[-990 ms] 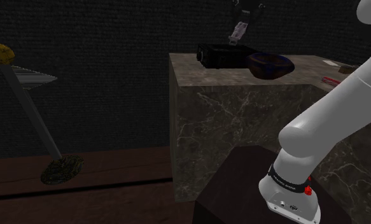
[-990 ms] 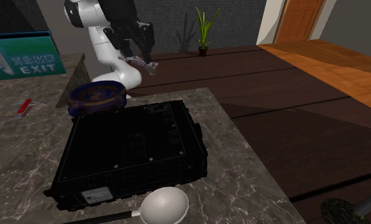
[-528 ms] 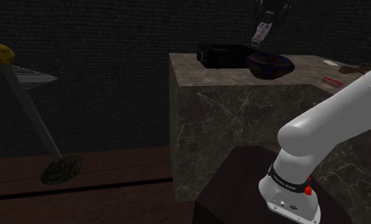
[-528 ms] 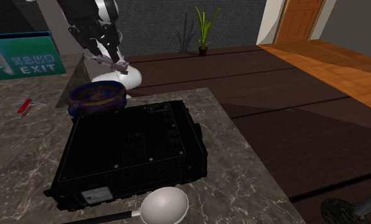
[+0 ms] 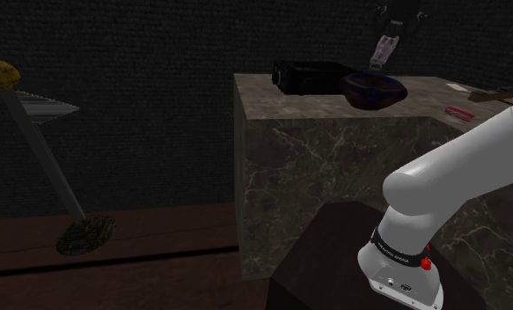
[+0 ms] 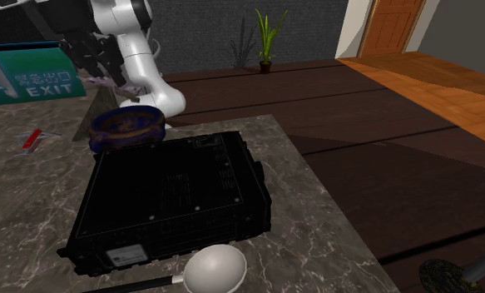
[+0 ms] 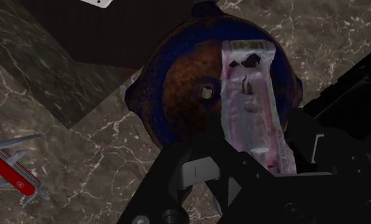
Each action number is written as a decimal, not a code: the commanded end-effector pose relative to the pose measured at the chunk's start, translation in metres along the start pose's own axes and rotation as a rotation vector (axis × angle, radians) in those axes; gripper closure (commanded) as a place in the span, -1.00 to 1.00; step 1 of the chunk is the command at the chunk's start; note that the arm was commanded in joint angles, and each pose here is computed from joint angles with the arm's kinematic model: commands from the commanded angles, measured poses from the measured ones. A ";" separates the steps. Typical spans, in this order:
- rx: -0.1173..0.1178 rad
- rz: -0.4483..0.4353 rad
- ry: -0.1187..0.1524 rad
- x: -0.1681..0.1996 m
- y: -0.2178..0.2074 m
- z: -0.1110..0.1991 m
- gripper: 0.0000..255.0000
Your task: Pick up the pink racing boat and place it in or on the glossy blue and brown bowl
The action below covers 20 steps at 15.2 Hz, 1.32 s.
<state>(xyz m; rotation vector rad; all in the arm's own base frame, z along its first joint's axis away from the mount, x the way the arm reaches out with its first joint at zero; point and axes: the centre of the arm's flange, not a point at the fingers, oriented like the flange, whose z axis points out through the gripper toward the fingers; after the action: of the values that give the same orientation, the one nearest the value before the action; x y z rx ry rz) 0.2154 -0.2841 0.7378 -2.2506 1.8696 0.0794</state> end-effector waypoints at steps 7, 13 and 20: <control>0.000 -0.001 0.000 0.009 0.006 0.042 1.00; 0.000 -0.001 0.000 0.013 0.009 0.067 1.00; 0.000 -0.001 0.000 0.013 0.009 0.067 1.00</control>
<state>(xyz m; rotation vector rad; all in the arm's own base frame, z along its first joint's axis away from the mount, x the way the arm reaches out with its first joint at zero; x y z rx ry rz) 0.2150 -0.2855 0.6694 -2.2509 1.8698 0.0787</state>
